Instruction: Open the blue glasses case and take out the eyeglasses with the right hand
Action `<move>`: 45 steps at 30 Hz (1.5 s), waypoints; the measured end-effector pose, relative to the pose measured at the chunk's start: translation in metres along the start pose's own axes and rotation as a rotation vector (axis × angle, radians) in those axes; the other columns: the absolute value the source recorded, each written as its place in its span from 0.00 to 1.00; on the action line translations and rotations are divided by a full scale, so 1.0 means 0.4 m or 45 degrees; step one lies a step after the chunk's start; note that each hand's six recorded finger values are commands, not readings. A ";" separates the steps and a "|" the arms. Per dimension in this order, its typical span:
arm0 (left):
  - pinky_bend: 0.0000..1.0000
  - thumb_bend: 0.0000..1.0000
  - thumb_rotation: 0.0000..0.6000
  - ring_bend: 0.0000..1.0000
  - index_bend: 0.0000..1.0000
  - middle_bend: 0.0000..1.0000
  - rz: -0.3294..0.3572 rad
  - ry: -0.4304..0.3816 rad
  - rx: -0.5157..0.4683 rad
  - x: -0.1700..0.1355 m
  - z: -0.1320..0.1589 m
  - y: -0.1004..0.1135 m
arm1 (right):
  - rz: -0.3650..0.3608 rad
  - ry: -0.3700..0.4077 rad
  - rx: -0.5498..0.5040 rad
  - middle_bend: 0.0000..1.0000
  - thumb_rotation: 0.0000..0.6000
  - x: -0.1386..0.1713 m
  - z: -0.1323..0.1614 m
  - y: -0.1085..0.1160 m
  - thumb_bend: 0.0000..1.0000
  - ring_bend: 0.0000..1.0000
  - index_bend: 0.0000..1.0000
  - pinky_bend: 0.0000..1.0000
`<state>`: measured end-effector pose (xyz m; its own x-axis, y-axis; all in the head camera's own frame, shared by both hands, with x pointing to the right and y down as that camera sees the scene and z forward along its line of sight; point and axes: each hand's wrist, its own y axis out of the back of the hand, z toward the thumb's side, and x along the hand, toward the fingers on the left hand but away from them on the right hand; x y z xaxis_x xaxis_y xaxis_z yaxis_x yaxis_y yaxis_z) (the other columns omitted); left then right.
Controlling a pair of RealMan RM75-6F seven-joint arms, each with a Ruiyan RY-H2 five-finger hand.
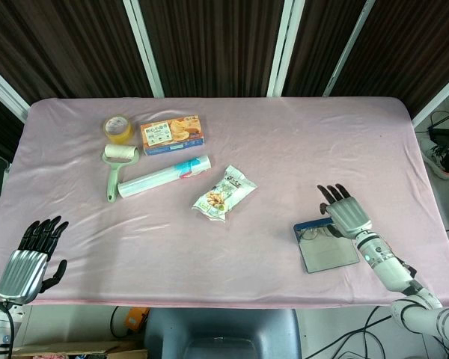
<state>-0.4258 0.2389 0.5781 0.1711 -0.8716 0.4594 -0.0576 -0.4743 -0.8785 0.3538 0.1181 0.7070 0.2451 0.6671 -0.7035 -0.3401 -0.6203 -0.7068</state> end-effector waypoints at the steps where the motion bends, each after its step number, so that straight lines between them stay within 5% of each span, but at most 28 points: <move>1: 0.00 0.42 1.00 0.00 0.00 0.00 0.000 0.000 -0.001 0.000 0.000 0.000 | 0.004 0.000 0.000 0.04 1.00 -0.002 0.001 -0.002 0.50 0.00 0.55 0.00; 31: 0.00 0.42 1.00 0.00 0.00 0.00 0.009 0.007 -0.013 0.000 -0.006 0.007 | 0.006 0.012 -0.012 0.09 1.00 -0.023 0.031 -0.017 0.55 0.00 0.68 0.00; 45: 0.00 0.42 1.00 0.00 0.00 0.00 0.008 -0.011 -0.024 -0.005 -0.005 0.010 | -0.326 -0.030 0.033 0.10 1.00 -0.048 0.106 0.097 0.55 0.00 0.68 0.00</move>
<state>-0.4283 0.2385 0.5741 0.1789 -0.8737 0.4524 -0.0773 -0.4708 -0.8788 0.2974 0.0985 0.6964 0.3053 0.8107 -0.4995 -0.2928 -0.4192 -0.8594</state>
